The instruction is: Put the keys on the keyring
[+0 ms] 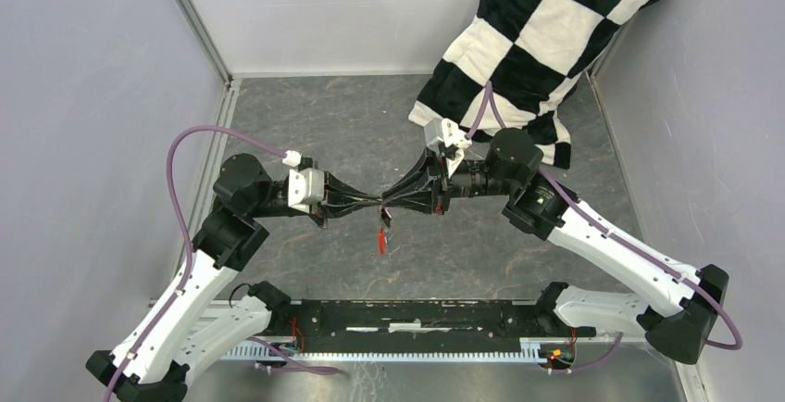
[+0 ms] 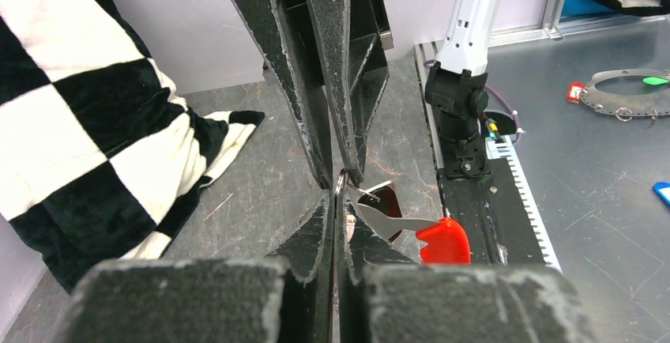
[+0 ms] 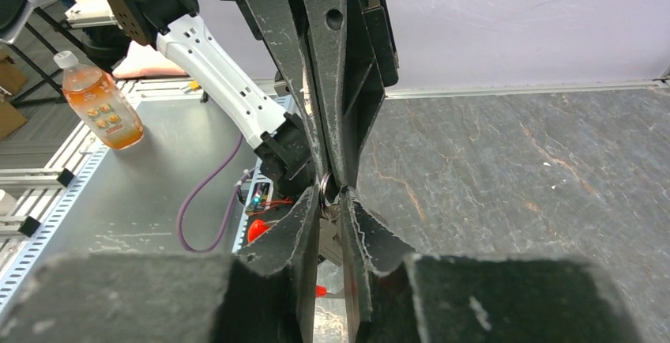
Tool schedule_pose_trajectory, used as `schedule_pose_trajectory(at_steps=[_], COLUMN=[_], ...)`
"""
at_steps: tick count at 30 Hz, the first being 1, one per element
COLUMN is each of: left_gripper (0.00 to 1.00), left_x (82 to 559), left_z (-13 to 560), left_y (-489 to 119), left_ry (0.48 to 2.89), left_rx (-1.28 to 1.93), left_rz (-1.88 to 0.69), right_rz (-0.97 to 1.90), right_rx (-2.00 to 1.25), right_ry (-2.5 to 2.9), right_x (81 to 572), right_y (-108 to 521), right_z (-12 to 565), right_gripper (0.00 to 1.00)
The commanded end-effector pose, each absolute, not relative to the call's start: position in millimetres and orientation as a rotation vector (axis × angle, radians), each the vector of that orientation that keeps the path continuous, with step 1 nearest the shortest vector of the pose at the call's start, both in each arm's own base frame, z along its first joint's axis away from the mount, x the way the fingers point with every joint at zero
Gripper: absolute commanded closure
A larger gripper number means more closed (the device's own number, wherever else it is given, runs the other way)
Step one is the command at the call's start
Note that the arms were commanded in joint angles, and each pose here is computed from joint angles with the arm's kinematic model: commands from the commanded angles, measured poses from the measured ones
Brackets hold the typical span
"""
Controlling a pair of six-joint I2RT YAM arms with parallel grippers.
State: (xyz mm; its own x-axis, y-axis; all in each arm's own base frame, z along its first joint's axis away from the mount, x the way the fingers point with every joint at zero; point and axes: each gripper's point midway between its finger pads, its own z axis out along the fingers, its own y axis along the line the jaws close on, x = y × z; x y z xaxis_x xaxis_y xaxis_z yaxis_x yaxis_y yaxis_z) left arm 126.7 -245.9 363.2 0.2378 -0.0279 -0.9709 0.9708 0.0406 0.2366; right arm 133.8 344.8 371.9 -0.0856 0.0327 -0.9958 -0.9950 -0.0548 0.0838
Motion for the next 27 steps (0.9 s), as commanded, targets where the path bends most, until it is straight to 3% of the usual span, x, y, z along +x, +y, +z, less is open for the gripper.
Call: schedule_pose_trajectory(at_steps=[1, 3, 6, 10, 14, 17, 27], left_gripper=[0.98, 0.98, 0.98, 0.98, 0.77, 0.67, 0.60], left_x=[117, 117, 117, 116, 116, 115, 130], left_z=[390, 390, 388, 382, 373, 364, 339], left_y=[-244, -243, -243, -242, -241, -241, -242], left_ry=[0.943, 0.944, 0.949, 0.963, 0.992, 1.013, 1.137], left_rx=[1.251, 1.250, 1.254, 1.271, 1.310, 1.358, 1.446], left_rz=[-1.015, -1.014, -1.013, -1.009, -0.994, -0.994, -0.953], right_rz=[1.348, 1.351, 1.348, 1.307, 1.256, 1.240, 1.218], right_rx=[-1.169, -1.171, -1.171, -1.171, -1.221, -1.257, -1.371], right_ry=[1.197, 1.205, 1.203, 1.217, 1.283, 1.319, 1.371], right_x=[136, 137, 136, 139, 140, 140, 137], right_y=[349, 350, 349, 345, 341, 340, 343], right_z=[376, 373, 373, 373, 364, 358, 352], right_gripper=[0.81, 0.83, 1.00, 1.00, 1.00, 1.00, 1.00])
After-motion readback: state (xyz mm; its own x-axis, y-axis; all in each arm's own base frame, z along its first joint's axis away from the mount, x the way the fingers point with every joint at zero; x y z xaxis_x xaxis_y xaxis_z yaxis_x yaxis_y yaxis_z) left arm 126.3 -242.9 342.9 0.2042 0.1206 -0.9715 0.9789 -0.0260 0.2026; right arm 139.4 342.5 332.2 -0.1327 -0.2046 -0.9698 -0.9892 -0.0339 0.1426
